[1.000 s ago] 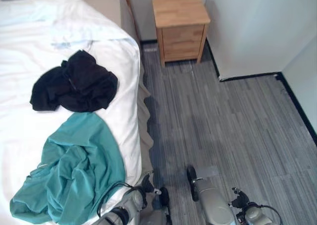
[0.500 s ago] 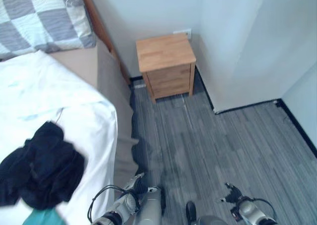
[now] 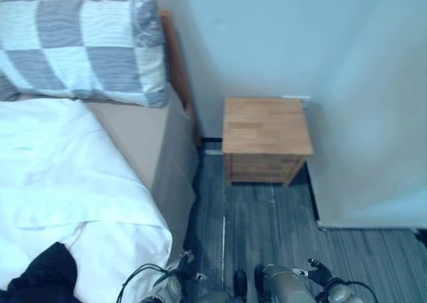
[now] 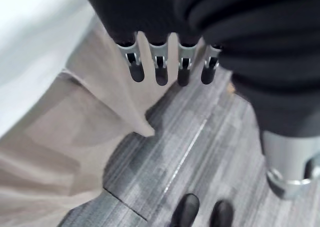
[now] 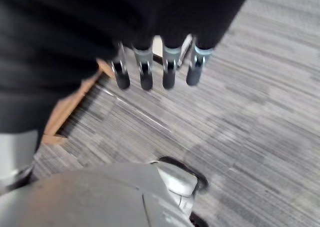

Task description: Tidy up the quilt and then pick up the clothes from the bed and put them into the laundry hamper.

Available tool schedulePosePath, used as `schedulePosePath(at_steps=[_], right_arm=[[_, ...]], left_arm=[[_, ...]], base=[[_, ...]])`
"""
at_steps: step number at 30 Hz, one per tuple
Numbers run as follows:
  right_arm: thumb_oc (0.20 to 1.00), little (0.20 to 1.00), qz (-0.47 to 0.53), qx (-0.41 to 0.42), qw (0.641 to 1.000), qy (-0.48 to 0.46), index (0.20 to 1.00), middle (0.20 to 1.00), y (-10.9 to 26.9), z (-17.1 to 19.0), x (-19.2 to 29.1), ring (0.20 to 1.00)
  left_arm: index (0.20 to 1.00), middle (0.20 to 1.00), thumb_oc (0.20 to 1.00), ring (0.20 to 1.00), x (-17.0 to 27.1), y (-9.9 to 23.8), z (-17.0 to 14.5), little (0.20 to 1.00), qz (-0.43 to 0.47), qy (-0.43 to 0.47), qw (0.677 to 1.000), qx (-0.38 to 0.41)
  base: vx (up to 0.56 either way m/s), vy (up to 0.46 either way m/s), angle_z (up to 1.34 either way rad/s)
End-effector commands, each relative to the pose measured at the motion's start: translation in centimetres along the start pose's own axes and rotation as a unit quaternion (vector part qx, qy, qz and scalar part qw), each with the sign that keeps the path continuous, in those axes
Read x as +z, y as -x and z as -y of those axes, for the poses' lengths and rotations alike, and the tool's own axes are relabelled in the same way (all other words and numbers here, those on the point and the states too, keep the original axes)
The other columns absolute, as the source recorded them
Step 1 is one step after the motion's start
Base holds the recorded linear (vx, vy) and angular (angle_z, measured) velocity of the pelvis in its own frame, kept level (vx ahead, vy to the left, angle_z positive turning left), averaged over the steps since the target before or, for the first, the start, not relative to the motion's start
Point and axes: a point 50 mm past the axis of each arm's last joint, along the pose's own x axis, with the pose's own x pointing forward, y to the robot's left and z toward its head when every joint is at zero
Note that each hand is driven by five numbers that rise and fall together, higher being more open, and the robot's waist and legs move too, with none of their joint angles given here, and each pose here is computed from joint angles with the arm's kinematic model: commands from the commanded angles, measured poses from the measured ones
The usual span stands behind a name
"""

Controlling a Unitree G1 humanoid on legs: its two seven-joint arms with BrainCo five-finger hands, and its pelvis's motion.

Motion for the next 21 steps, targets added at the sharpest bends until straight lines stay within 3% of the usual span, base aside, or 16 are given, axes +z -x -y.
schedulePosePath(at_steps=[1, 4, 7, 8, 9, 10, 14, 17, 21], right_arm=[[1.000, 1.000, -0.013, 0.000, 0.999, -0.032, 1.000, 1.000, -0.4, -0.1, 0.6, 1.000], [1.000, 1.000, -0.018, 0.003, 1.000, -0.023, 1.000, 1.000, -0.3, -0.3, 0.2, 1.000], [1.000, 1.000, -0.015, -0.009, 1.000, 0.009, 1.000, 1.000, -0.2, 0.4, -0.1, 1.000], [1.000, 1.000, 0.029, -0.050, 0.998, 0.005, 1.000, 1.000, -0.3, 2.7, 1.5, 1.000], [1.000, 1.000, 0.029, -0.050, 0.998, 0.005, 1.000, 1.000, -0.3, 2.7, 1.5, 1.000], [1.000, 1.000, 0.095, -0.104, 0.990, 0.008, 1.000, 1.000, 0.0, 5.8, 4.2, 1.000], [1.000, 1.000, 0.152, -0.179, 0.972, 0.022, 1.000, 1.000, 1.3, 9.8, 6.1, 1.000], [1.000, 1.000, 0.260, -0.266, 0.928, 0.033, 1.000, 1.000, 4.4, 15.3, 10.8, 1.000], [1.000, 1.000, 0.322, -0.318, 0.890, 0.058, 1.000, 1.000, 6.5, 18.2, 14.5, 1.000]], left_arm=[[1.000, 1.000, 1.000, 1.000, 1.4, -0.3, -1.5, 1.000, 0.029, 0.001, 0.999, 0.024], [1.000, 1.000, 1.000, 1.000, 1.2, -0.3, -1.3, 1.000, 0.023, 0.001, 0.999, 0.024], [1.000, 1.000, 1.000, 1.000, -0.4, -0.1, -1.1, 1.000, -0.011, 0.059, 0.997, 0.038], [1.000, 1.000, 1.000, 1.000, 0.0, -0.1, -1.2, 1.000, -0.004, 0.062, 0.997, 0.041], [1.000, 1.000, 1.000, 1.000, 0.0, -0.1, -1.2, 1.000, -0.004, 0.062, 0.997, 0.041], [1.000, 1.000, 1.000, 1.000, -0.1, -0.1, -1.4, 1.000, -0.001, 0.059, 0.997, 0.046], [1.000, 1.000, 1.000, 1.000, -0.9, 0.2, -1.0, 1.000, -0.007, 0.074, 0.996, 0.045], [1.000, 1.000, 1.000, 1.000, -2.7, 0.7, -0.3, 1.000, -0.029, 0.096, 0.994, 0.034], [1.000, 1.000, 1.000, 1.000, -4.0, 1.0, -0.2, 1.000, -0.047, 0.111, 0.992, 0.029]], base=[[0.44, -0.217, 1.82], [0.33, -0.247, 1.90], [0.17, -0.310, 1.67], [-0.01, -0.119, 1.93], [-0.16, -0.077, 3.07], [-0.14, -0.020, 2.47], [0.00, -0.005, 1.52], [0.11, 0.072, 0.69], [0.05, 0.031, 0.30]])
